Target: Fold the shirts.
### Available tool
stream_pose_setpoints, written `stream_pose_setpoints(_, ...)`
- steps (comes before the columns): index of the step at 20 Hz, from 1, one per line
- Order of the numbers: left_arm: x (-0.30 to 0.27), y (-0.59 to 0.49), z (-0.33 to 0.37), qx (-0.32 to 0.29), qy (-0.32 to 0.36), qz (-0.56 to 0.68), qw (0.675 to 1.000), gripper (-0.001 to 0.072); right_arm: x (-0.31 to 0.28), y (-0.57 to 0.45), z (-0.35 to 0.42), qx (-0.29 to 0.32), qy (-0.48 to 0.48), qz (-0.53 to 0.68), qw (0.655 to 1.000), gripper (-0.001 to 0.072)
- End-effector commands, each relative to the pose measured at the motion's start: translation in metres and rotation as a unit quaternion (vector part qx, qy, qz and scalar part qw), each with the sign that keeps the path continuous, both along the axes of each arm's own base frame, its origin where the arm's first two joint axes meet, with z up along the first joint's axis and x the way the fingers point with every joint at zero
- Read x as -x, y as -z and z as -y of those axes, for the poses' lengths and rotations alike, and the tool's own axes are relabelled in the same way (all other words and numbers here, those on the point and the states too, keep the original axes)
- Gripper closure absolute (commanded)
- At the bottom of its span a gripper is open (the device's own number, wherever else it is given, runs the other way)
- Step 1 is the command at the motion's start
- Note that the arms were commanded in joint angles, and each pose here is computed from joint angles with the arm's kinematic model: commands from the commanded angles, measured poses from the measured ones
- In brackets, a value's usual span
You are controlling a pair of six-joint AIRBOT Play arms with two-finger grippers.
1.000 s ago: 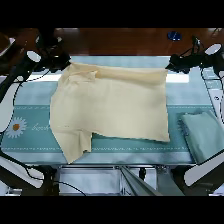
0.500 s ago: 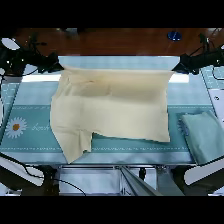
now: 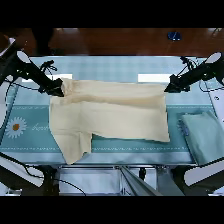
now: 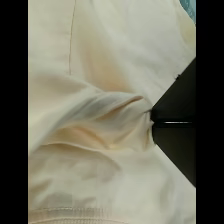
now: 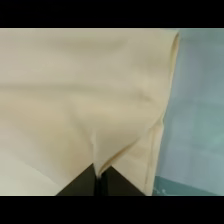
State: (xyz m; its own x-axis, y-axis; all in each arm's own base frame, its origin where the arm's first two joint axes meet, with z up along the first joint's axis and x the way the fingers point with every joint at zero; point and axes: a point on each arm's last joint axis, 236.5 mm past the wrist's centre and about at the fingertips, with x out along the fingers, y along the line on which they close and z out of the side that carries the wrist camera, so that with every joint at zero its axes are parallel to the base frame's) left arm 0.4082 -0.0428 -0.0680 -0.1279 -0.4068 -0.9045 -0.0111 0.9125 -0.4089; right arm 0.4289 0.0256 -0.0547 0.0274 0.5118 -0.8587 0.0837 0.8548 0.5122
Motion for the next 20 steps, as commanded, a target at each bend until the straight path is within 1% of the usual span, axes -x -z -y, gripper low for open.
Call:
stream_pose_setpoints(1,0.011,0.005,-0.004,-0.009,0.010,-0.019,1.000,0.0679,0.004,0.013,-0.003,0.008,0.000,-0.005,1.000,0.0692)
stream_pose_setpoints(3,0.011,0.005,-0.004,-0.009,0.009,-0.019,1.000,0.0679,0.004,0.013,-0.004,0.007,0.004,-0.009,1.000,0.0692)
stream_pose_setpoints(4,0.011,0.005,-0.004,-0.009,0.009,-0.018,1.000,0.0670,0.005,0.013,-0.003,0.008,0.010,-0.015,1.000,0.0631)
stream_pose_setpoints(5,0.012,0.005,-0.004,-0.010,0.006,-0.022,1.000,0.0524,0.009,0.013,-0.003,0.009,0.012,-0.026,1.000,0.0376)
stream_pose_setpoints(6,0.015,0.004,-0.004,-0.008,0.010,-0.029,0.999,0.0217,0.015,0.013,-0.002,0.009,0.003,-0.033,0.999,0.0301)
stream_pose_setpoints(7,0.019,0.004,-0.008,-0.017,0.009,-0.036,0.999,0.0202,0.021,0.012,0.004,0.020,-0.002,-0.042,0.999,0.0301)
stream_pose_setpoints(10,0.029,-0.008,-0.020,-0.024,-0.006,-0.049,0.999,0.0202,0.034,-0.004,0.041,0.076,0.008,-0.043,0.996,0.0301)
stream_pose_setpoints(12,0.045,-0.017,-0.033,-0.025,-0.029,-0.043,0.998,0.0201,0.041,-0.023,0.062,0.097,0.041,-0.011,0.994,0.0301)
stream_pose_setpoints(13,0.059,-0.019,-0.041,-0.025,-0.043,-0.040,0.998,0.0201,0.047,-0.030,0.069,0.101,0.073,0.008,0.992,0.0301)
stream_pose_setpoints(15,0.093,-0.018,-0.059,-0.026,-0.081,-0.026,0.996,0.0202,0.066,-0.035,0.072,0.097,0.122,0.046,0.987,0.0301)
stream_pose_setpoints(17,0.130,-0.013,-0.076,-0.025,-0.146,-0.008,0.989,0.0202,0.090,-0.032,0.059,0.090,0.147,0.079,0.982,0.0301)
stream_pose_setpoints(18,0.146,-0.011,-0.078,-0.014,-0.177,0.002,0.984,0.0202,0.101,-0.029,0.049,0.078,0.161,0.093,0.980,0.0302)
stream_pose_setpoints(20,0.172,-0.006,-0.071,0.025,-0.228,0.021,0.973,0.0202,0.118,-0.025,0.021,0.030,0.186,0.113,0.976,0.0302)
